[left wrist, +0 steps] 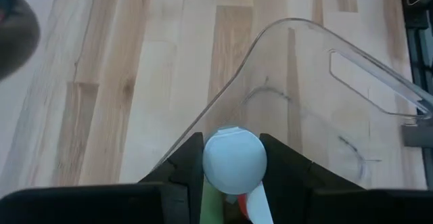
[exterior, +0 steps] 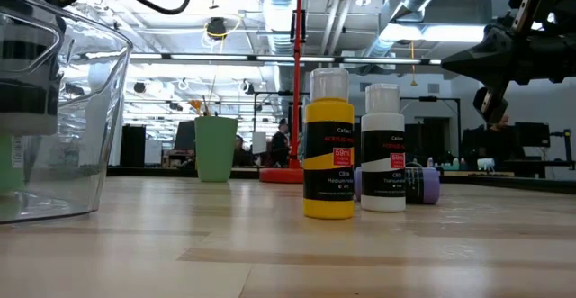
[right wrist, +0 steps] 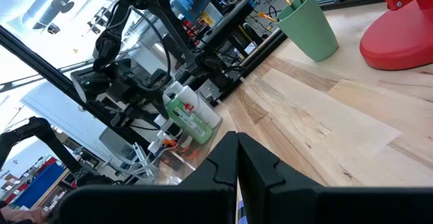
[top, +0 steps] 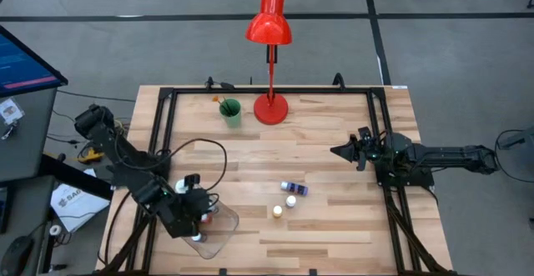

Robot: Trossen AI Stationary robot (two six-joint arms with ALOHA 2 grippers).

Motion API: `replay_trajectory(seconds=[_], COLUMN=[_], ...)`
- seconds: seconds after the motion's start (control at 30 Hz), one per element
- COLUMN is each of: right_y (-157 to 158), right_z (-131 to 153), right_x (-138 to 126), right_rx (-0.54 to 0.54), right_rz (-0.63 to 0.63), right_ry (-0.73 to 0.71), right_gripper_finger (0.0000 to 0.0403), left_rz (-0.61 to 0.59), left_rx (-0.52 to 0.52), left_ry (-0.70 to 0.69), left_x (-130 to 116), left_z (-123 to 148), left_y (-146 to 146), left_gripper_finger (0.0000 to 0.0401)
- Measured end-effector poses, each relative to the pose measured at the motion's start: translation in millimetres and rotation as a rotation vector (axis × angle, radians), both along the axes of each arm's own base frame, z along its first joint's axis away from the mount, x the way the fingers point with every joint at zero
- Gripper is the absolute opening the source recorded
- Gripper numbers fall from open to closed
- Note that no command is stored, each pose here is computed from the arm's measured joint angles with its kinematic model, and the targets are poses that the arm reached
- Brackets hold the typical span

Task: Pick & Place Paint Supplies
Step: Put the gray coloring bottle into the transparent bin, then put the yellow coloring bottle into the transparent bin

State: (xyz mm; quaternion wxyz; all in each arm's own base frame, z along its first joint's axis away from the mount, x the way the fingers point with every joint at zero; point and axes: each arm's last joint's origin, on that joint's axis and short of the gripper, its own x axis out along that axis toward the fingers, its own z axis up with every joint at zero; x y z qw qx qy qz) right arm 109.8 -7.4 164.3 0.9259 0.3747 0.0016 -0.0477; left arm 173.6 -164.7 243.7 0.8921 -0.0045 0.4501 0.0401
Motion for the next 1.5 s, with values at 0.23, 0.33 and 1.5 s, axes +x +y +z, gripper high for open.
replay_trajectory(seconds=[0.23,0.33,1.5], right_y=[0.0,0.0,0.0], right_z=[-0.1,0.0,-0.1], right_x=[0.0,0.0,0.0], right_rx=[0.000,0.000,0.000], right_rz=[0.000,0.000,0.000], right_ry=[0.000,0.000,0.000], right_gripper_finger=[0.0000,0.0000,0.0000], left_rz=[-0.006,-0.008,-0.132], left_rx=[-0.027,-0.026,0.029], left_ry=[0.014,0.019,-0.209], left_x=[-0.2,-0.7,64.1], left_z=[-11.3,-12.7,53.6], left_y=[0.6,1.0,43.1], left_gripper_finger=[0.0105,0.0115,0.0149])
